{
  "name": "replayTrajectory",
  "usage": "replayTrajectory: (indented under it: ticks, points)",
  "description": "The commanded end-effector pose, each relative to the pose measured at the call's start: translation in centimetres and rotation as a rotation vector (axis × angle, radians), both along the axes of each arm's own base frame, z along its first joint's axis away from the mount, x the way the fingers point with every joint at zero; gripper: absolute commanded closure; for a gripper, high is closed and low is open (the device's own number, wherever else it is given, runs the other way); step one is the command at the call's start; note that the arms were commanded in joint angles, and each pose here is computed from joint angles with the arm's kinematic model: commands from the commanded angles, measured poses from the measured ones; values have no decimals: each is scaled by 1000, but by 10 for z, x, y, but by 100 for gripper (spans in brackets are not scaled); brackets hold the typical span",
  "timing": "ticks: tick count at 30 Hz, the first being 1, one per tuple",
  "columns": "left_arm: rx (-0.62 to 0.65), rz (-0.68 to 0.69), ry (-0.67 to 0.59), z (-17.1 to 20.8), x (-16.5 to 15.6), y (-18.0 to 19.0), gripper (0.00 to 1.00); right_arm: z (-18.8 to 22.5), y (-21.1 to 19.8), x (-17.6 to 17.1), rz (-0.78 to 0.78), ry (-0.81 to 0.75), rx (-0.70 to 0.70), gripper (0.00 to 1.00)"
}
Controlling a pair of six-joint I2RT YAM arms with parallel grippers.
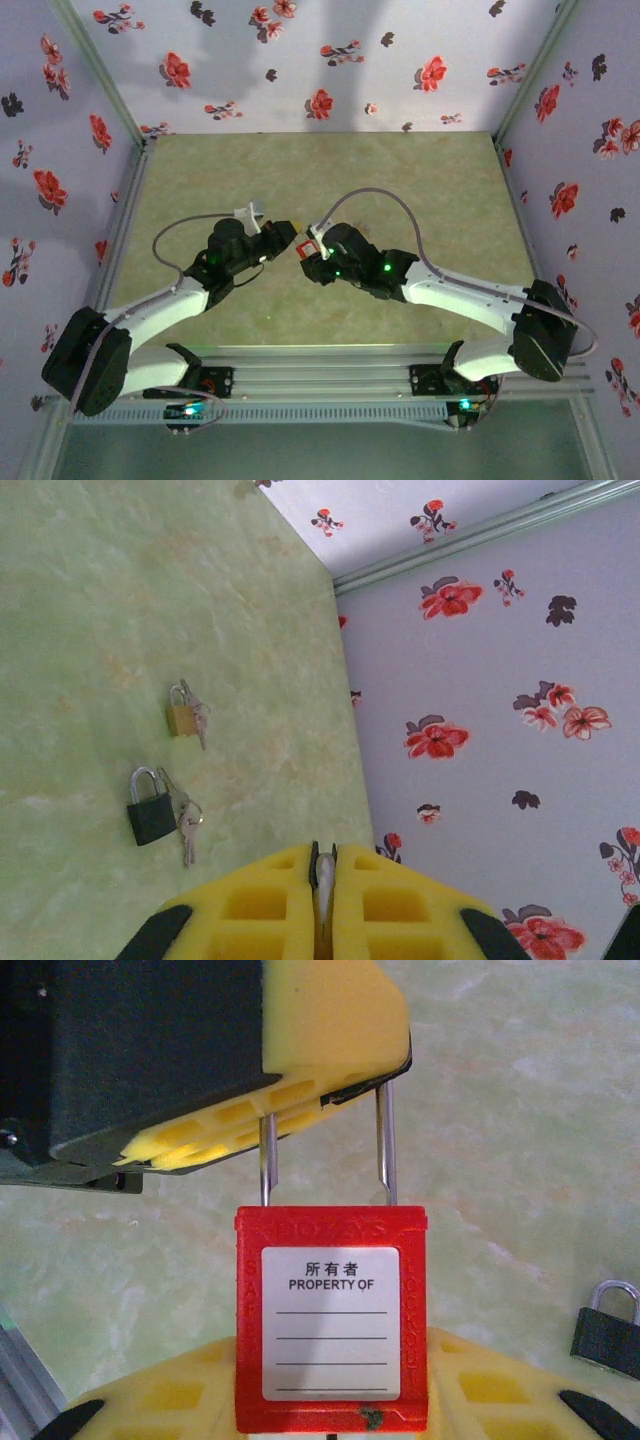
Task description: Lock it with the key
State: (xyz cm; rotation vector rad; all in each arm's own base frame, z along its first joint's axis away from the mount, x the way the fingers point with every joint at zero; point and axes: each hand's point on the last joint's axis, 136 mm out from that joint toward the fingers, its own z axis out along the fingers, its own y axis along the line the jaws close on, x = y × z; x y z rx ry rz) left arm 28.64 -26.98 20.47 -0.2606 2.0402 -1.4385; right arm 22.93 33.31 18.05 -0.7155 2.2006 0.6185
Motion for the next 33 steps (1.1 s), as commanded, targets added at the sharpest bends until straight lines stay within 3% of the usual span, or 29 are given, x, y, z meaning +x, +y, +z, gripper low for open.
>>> replayTrajectory:
  ticks: [1,9,17,19,26,30,33]
  points:
    - [87,-240,107,-36,-51,-28,100,92,-2,48,-183,-216,281,100]
    - [96,-287,75,-33,-60,-35,100,110,-18,45,-181,-232,362,100]
    - [108,-293,72,-29,-59,-36,99,99,-25,48,-197,-204,330,100]
    - [110,-294,64,-25,-59,-35,85,96,-26,48,-195,-201,317,100]
    - [114,-285,35,-8,-56,-31,51,80,-26,43,-164,-174,254,100]
    - [111,-274,30,-2,-53,-29,36,74,-26,39,-138,-162,238,100]
    - [96,-267,42,1,-53,-28,31,70,-25,33,-106,-155,226,100]
